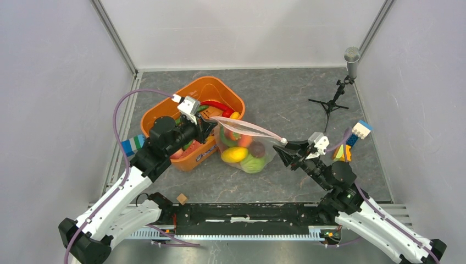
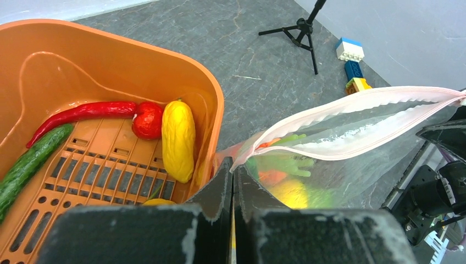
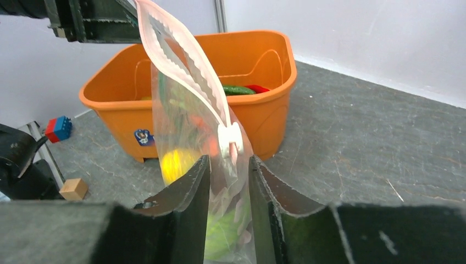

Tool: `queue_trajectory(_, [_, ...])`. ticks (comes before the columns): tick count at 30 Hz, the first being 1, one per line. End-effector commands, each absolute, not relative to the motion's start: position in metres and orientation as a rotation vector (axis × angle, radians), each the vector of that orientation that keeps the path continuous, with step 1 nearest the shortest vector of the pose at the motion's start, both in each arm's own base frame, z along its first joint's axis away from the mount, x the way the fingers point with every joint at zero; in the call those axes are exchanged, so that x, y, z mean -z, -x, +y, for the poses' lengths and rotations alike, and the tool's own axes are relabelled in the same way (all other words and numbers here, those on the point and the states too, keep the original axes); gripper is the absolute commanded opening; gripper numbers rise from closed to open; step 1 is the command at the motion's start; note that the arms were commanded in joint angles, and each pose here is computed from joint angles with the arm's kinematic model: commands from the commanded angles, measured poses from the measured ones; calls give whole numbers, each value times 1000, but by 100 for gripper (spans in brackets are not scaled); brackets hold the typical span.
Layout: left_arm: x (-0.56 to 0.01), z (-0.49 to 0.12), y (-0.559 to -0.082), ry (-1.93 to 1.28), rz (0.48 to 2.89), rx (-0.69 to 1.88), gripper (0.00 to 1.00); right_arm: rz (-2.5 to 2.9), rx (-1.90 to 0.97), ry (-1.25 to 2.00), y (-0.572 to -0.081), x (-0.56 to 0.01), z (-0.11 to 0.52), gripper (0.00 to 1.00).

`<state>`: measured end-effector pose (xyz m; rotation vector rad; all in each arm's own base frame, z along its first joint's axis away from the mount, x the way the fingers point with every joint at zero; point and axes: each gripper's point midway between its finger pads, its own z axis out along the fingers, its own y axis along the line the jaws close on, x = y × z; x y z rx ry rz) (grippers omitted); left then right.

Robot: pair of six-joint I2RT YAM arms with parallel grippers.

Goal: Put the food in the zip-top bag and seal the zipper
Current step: Zip the zipper food storage bag at the center of the board.

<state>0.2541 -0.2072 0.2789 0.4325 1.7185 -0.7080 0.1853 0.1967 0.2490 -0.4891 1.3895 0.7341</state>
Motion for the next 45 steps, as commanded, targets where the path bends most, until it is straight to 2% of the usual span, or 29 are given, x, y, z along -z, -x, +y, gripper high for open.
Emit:
queue_trajectory(1, [-298,-201,-260,-369,1655,701,2,1275,-779,469,-180,-284,196,36])
queue_trajectory(2, [-298,-201,-260,-372,1655,704,2,1270,-786,464,-179,-287,197,34])
queue_trajectory(4, [-299,-201,-259,-372,1653,705,2,1268,-823,499,-175,-287,204,24])
queue_trajectory(7, [-301,-201,-259,-380,1651,707,2,1299,-813,510,-179,-279,208,0])
queue_trajectory(9, [-301,-204,-257,-409,1666,713,5,1304,-813,523,-180,-276,211,0])
queue_trajectory(10, [-302,-205,-255,-432,1674,714,17,1302,-816,533,-179,-275,213,0])
queue_trajectory(13, [-314,-202,-251,-489,1679,678,70,1288,-813,557,-179,-279,216,0])
queue_trajectory(16, [-343,-194,-241,-554,1628,636,99,1269,-809,606,-177,-286,220,0])
queue_trajectory(19, [-379,-199,-220,-711,1558,655,100,1248,-804,682,-172,-292,225,0])
queue_trajectory(23, [-406,-245,-177,-1033,1432,966,100,1210,-807,788,-162,-301,232,0])
queue_trajectory(26, [-405,-277,-163,-1198,1355,1087,100,1185,-816,862,-156,-304,238,0])
queue_trajectory(30, [-382,-325,-142,-1450,1305,1031,99,1173,-828,897,-153,-307,242,0])
queue_trajectory(38, [-341,-363,-137,-1603,1331,972,83,1159,-843,944,-149,-309,246,0])
queue_trajectory(41, [-335,-367,-136,-1619,1335,968,70,1159,-843,948,-148,-309,246,0])
queue_trajectory(45, [-332,-369,-140,-1614,1334,920,62,1162,-842,946,-148,-308,246,0])
